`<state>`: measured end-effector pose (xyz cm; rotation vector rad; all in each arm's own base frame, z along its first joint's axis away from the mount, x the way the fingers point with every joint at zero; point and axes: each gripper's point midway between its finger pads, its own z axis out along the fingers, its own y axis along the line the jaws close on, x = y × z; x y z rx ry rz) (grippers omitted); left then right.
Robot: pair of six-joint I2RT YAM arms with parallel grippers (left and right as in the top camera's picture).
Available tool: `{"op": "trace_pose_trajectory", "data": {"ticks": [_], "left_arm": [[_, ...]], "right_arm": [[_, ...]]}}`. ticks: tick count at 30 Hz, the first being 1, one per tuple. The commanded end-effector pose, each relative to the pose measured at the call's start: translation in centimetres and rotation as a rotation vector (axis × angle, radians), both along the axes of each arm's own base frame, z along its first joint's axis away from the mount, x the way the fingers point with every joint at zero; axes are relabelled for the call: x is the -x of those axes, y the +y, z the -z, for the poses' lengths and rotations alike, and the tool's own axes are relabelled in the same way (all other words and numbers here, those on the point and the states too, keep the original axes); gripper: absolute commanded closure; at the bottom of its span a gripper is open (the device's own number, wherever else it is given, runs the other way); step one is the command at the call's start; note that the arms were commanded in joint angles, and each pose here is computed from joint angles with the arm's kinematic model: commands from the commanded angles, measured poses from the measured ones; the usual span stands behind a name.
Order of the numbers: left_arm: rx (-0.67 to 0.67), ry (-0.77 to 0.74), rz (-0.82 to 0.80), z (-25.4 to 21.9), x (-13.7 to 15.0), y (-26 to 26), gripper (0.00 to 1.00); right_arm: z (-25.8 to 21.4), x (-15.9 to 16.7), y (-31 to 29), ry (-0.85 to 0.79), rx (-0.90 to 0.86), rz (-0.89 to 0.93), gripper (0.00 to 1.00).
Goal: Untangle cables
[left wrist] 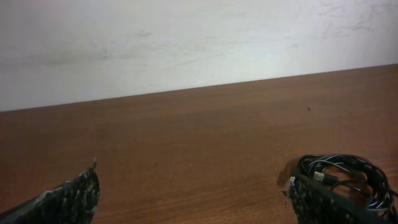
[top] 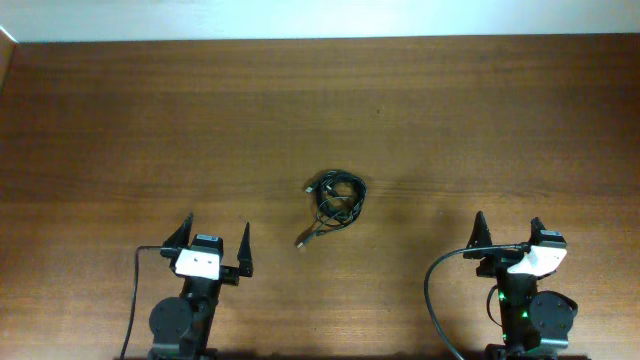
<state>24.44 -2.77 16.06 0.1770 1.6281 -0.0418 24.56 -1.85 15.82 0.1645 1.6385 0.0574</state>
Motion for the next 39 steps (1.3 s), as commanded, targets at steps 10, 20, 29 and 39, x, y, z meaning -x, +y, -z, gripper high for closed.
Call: {"op": "trace_pose_trajectory", "data": {"ticks": [10,20,29,39], "left_arm": [[0.177,0.138,-0.013,2.61,-0.30,-0.21,0.01],[0.177,0.138,-0.013,2.61,-0.30,-0.21,0.01],[0.177,0.138,-0.013,2.61,-0.30,-0.21,0.01],[0.177,0.138,-0.013,2.61,-0.30,-0.21,0.01]], "right_arm": [[0.19,0.00,0.12,0.000,-0.001,-0.004,0.02],[0.19,0.00,0.12,0.000,-0.001,-0.004,0.01],[0.19,0.00,0.12,0.000,-0.001,-0.004,0.02],[0.19,0.00,0.12,0.000,-0.001,-0.004,0.02]]}}
